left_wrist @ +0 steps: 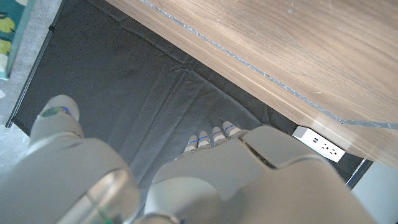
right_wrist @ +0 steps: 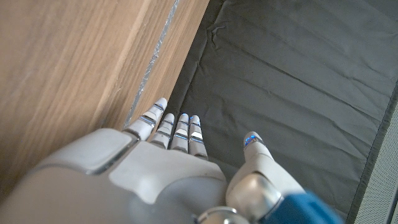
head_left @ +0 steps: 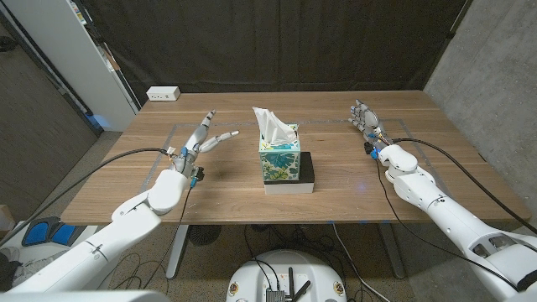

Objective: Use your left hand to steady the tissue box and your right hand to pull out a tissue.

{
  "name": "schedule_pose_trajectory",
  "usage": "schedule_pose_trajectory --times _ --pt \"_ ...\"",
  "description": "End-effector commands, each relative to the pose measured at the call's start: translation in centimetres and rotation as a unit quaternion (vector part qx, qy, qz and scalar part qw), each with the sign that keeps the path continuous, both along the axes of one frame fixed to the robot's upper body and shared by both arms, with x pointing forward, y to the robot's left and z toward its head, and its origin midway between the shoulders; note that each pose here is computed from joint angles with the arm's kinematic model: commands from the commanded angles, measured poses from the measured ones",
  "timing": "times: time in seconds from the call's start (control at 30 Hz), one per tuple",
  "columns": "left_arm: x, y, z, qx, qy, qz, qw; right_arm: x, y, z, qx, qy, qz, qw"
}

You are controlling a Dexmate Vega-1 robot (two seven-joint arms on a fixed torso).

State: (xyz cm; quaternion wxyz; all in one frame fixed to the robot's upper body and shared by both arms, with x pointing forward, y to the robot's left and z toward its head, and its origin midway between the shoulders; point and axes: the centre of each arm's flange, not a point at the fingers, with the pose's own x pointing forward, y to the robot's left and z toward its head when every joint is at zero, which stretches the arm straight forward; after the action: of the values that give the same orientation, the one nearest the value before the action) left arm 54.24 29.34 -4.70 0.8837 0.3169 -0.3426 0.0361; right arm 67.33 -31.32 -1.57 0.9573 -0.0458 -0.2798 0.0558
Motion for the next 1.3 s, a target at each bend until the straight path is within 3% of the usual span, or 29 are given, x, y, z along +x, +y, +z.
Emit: schedule_pose_trajectory --times 0.03,0.67,1.3 --pt "-1.3 0.1 -0.8 0.001 0.001 -0.003 1.0 -0.1 0.4 0.1 0.001 0.0 -0.005 1.0" --pt "-3.9 0.4 -2.3 0.017 0.006 0.001 1.0 -0.7 0.8 0.0 0.005 -0.006 -0.012 0.9999" --pt "-5.5 -1.0 -3.8 0.022 0.015 -0.021 0.999 -1.4 0.7 -0.4 0.007 -0.007 -0.014 0.9999"
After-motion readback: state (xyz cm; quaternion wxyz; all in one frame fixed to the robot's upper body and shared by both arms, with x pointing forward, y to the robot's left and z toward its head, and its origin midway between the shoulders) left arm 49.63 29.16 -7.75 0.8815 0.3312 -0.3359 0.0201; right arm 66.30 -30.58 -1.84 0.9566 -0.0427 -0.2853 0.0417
